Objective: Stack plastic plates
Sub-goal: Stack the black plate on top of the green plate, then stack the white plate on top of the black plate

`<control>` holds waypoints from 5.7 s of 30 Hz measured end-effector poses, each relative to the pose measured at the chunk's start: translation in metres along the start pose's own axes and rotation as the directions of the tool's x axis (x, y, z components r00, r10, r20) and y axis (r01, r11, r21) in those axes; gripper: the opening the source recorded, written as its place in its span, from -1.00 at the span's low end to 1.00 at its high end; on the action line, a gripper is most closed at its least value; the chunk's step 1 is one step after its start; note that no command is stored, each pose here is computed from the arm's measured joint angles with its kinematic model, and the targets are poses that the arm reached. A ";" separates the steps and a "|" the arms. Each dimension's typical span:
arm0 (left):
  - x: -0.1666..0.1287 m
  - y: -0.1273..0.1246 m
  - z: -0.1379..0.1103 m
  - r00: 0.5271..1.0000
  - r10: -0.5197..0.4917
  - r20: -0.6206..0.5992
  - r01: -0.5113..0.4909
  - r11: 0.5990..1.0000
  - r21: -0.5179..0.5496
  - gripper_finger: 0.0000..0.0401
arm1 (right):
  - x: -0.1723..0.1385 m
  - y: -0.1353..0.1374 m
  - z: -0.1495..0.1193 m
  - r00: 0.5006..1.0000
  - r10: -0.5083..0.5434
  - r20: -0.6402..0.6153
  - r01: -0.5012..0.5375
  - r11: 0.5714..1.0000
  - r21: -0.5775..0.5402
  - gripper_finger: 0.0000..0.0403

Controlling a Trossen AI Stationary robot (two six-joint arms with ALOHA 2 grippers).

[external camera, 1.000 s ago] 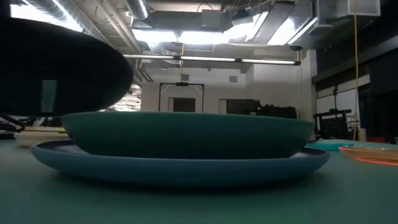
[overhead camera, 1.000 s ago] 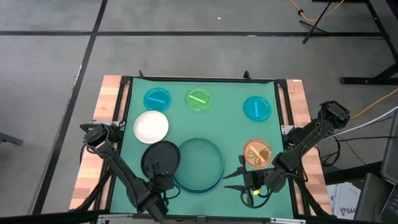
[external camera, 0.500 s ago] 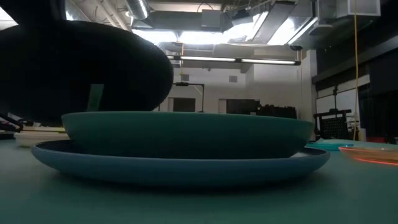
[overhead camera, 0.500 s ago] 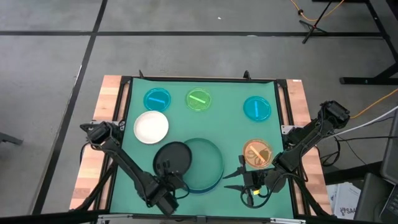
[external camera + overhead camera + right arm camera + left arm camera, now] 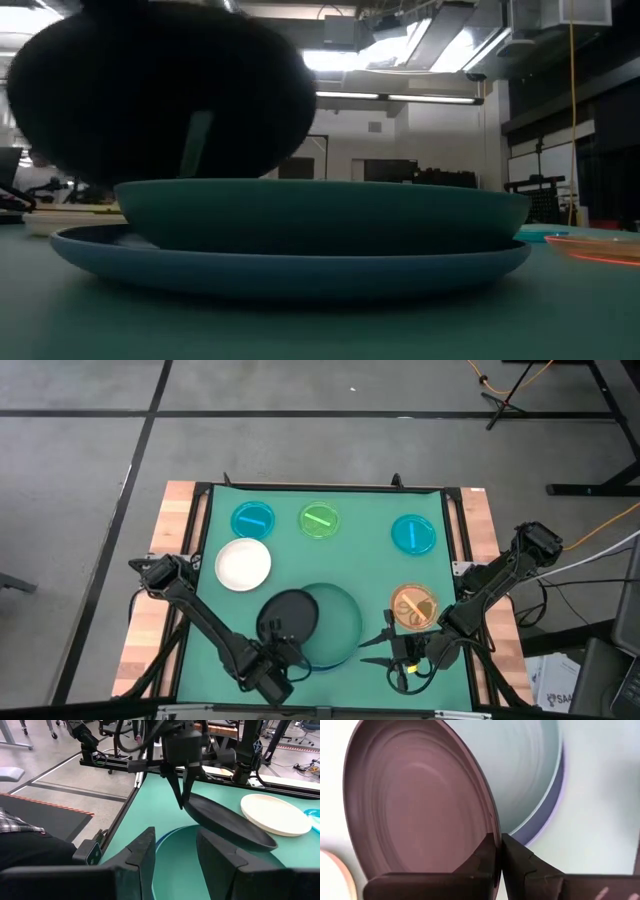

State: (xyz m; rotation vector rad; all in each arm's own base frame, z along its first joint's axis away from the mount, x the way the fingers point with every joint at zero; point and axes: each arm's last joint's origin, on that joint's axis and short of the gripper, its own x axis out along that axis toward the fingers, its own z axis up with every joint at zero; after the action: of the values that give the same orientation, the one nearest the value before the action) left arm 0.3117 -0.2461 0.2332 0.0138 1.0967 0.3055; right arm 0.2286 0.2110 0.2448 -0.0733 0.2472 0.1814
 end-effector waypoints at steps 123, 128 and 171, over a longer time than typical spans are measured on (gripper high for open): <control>-0.018 -0.004 -0.005 0.999 0.023 0.048 -0.034 0.967 0.254 -0.62 | 0.000 0.000 -0.002 1.000 -0.002 -0.019 0.002 1.000 -0.001 -0.34; -0.025 0.004 -0.006 0.996 0.070 0.049 -0.080 0.965 0.250 -0.62 | 0.000 0.000 -0.002 1.000 -0.002 -0.019 0.002 1.000 -0.001 -0.34; -0.010 0.102 -0.076 0.998 0.059 0.020 -0.056 0.993 -0.101 -0.55 | 0.000 0.000 -0.002 1.000 -0.002 -0.021 0.002 1.000 -0.007 -0.34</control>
State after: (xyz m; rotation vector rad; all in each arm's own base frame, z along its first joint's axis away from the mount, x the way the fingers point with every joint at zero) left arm 0.2166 -0.1613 0.2234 -0.0406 1.0584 0.4110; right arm 0.2282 0.2105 0.2425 -0.0829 0.2677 0.1792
